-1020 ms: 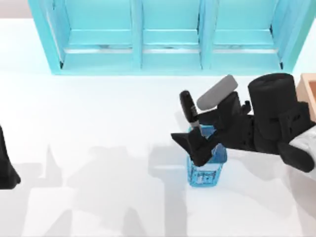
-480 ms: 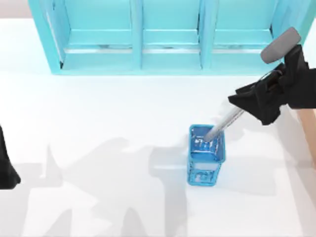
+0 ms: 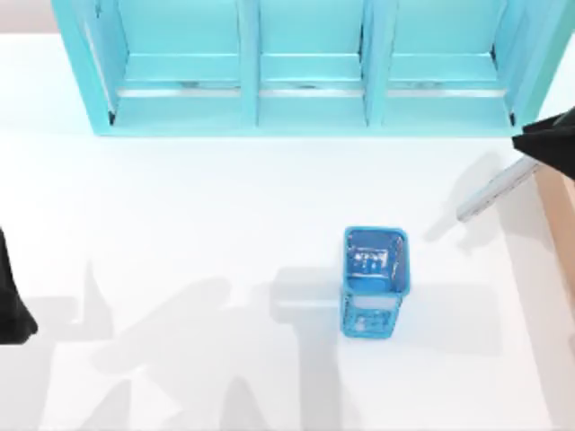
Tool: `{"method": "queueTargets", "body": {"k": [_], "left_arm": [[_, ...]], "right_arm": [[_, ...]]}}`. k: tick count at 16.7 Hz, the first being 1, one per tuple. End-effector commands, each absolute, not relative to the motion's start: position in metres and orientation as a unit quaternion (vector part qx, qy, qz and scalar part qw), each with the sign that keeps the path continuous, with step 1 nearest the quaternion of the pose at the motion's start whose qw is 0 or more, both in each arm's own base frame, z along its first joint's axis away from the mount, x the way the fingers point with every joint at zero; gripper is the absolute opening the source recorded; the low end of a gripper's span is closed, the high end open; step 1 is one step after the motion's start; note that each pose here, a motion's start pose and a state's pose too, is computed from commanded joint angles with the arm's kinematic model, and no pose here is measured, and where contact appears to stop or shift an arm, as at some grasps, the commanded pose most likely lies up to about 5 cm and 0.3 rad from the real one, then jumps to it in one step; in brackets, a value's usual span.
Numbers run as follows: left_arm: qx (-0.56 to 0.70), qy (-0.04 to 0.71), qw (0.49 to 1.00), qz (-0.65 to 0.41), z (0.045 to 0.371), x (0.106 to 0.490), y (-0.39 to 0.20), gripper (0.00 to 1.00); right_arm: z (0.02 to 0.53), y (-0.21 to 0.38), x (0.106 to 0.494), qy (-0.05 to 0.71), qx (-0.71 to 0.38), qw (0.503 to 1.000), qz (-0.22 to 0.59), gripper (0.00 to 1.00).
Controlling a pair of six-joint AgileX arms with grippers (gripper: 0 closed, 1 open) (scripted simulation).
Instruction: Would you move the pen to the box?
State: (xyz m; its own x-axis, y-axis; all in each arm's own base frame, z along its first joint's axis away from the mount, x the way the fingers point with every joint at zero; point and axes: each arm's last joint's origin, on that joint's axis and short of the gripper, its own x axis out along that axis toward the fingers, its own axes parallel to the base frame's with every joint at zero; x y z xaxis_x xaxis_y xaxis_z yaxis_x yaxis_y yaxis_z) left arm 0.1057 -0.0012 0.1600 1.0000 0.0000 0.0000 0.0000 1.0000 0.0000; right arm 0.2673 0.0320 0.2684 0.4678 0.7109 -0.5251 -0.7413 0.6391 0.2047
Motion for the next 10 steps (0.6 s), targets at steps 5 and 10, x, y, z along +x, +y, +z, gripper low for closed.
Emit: {"method": "queueTargets", "body": {"k": [5, 10], "left_arm": [[0.0, 0.0, 1.0, 0.0, 0.16, 0.106, -0.001, 1.0], [0.0, 0.0, 1.0, 0.0, 0.16, 0.106, -0.001, 1.0]], "right_arm": [[0.27, 0.031, 0.269, 0.298, -0.028, 0.858, 0.418, 0.0], [0.295, -0.013, 0.266, 0.353, -0.044, 0.884, 0.304, 0.0]]}}
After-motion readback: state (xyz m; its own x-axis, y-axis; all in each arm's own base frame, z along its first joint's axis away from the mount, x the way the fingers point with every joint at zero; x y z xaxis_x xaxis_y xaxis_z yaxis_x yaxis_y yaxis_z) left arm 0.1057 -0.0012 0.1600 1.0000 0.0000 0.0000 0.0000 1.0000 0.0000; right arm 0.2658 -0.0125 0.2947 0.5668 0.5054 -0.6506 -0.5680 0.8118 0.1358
